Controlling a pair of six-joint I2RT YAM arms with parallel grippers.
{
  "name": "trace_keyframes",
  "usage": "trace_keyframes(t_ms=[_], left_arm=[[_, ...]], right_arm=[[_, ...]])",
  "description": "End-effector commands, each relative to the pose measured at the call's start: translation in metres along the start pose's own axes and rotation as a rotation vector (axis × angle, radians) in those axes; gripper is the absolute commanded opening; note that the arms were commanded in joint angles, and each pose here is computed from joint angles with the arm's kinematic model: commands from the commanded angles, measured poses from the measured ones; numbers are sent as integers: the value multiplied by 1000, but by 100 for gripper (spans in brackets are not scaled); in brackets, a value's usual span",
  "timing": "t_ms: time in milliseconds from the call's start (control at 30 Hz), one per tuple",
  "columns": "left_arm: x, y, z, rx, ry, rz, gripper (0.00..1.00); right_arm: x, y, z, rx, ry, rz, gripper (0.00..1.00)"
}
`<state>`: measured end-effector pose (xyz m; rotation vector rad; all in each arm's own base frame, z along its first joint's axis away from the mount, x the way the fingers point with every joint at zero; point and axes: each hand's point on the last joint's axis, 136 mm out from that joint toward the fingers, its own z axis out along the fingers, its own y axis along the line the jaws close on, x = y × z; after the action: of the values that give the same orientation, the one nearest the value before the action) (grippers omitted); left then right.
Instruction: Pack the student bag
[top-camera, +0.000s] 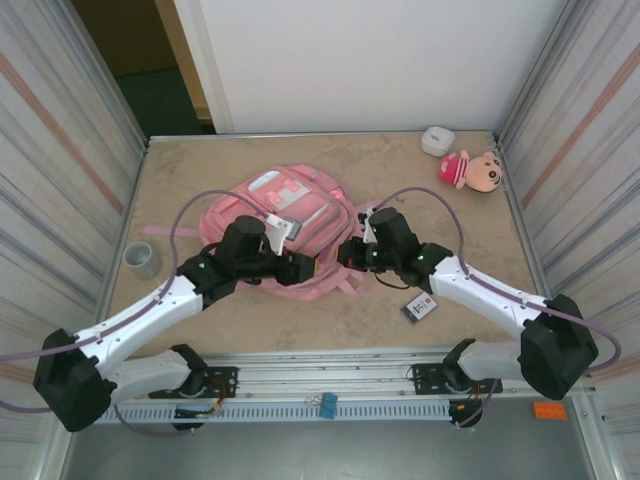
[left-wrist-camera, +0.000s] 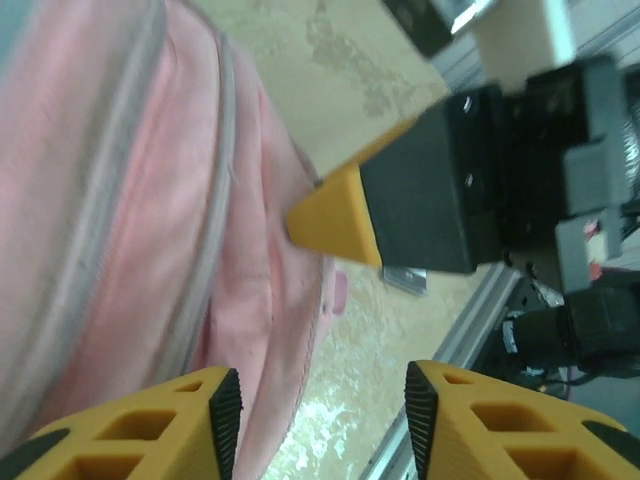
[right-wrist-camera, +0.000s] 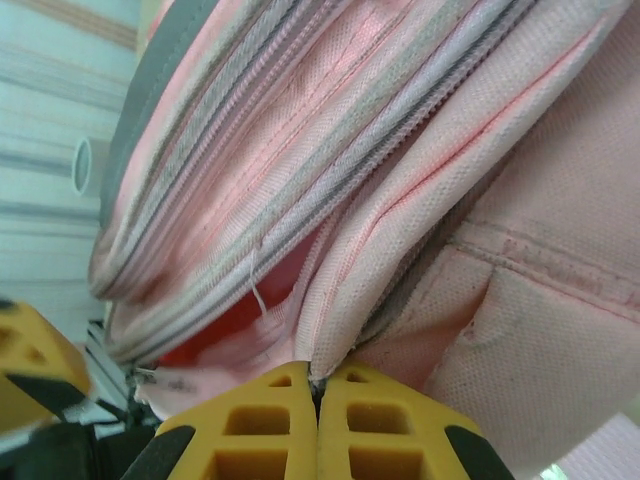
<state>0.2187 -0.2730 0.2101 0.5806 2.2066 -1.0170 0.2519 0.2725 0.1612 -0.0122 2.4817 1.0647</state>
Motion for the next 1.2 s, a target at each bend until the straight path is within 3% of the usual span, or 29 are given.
trace_keyframes(t_ms=[0,200,333,467,767,867,1000,1167], left_arm=[[-22,4,-31,-91,-77,130,55],[-10,29,-60,-208,-37,444,61],[17,30,-50,-140,76,714,65],[24,44,-33,-152,158,783,78],[35,51,9,-93,205,868,84],[39,65,17,-159,242,875,71],[39,58,15,-143,201,866,67],[22,71,6,-270,130,855,20]], right_arm=[[-7,25,-24,-90,13,-144,0],[1,26,-43,-128,79,-314,0],[4,32,-52,-156,92,-407,0],[6,34,-55,-161,105,-431,0],[4,39,-55,-185,100,-423,0],[3,41,-57,-191,93,-432,0],[3,37,-58,-177,95,-431,0],[6,35,-58,-173,109,-440,2]])
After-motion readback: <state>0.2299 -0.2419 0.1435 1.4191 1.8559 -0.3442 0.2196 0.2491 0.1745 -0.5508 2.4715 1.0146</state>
